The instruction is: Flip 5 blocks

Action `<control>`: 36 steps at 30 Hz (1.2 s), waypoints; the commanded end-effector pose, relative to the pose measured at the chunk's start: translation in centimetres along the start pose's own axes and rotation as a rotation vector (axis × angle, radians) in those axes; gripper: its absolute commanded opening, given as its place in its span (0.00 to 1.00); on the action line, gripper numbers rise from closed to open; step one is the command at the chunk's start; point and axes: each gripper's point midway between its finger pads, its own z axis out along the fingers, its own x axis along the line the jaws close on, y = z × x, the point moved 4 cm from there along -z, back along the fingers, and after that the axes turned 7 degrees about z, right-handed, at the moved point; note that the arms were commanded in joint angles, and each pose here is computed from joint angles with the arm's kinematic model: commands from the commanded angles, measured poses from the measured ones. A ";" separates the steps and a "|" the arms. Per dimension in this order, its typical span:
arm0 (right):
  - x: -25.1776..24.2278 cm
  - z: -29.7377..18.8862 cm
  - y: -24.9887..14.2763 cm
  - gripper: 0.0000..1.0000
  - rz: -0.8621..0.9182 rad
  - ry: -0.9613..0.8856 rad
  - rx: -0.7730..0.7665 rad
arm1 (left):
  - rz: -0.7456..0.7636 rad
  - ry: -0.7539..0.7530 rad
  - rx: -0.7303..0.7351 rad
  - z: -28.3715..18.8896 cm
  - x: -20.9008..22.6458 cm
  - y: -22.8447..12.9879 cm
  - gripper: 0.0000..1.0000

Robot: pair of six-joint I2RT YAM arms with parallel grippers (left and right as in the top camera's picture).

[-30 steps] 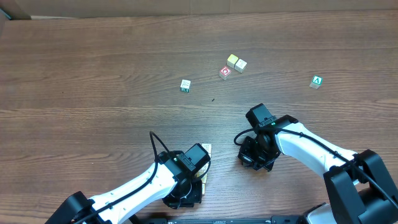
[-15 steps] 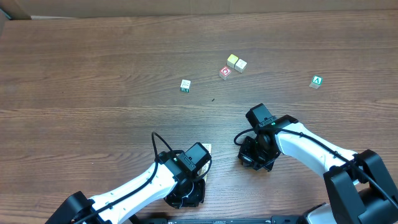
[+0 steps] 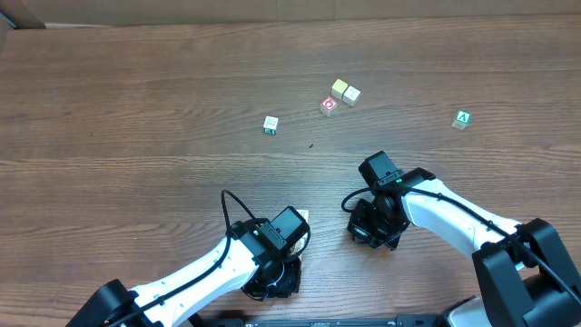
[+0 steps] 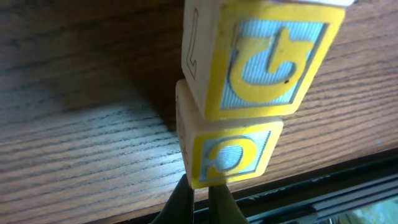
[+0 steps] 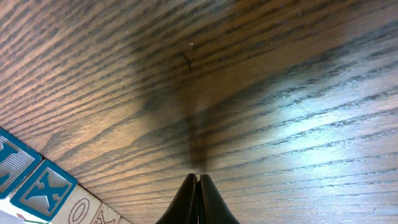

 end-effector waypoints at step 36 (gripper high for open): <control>1.5 -0.4 0.3 0.04 -0.067 0.055 -0.024 | 0.150 -0.041 -0.358 -7.7 -2.8 1.2 0.04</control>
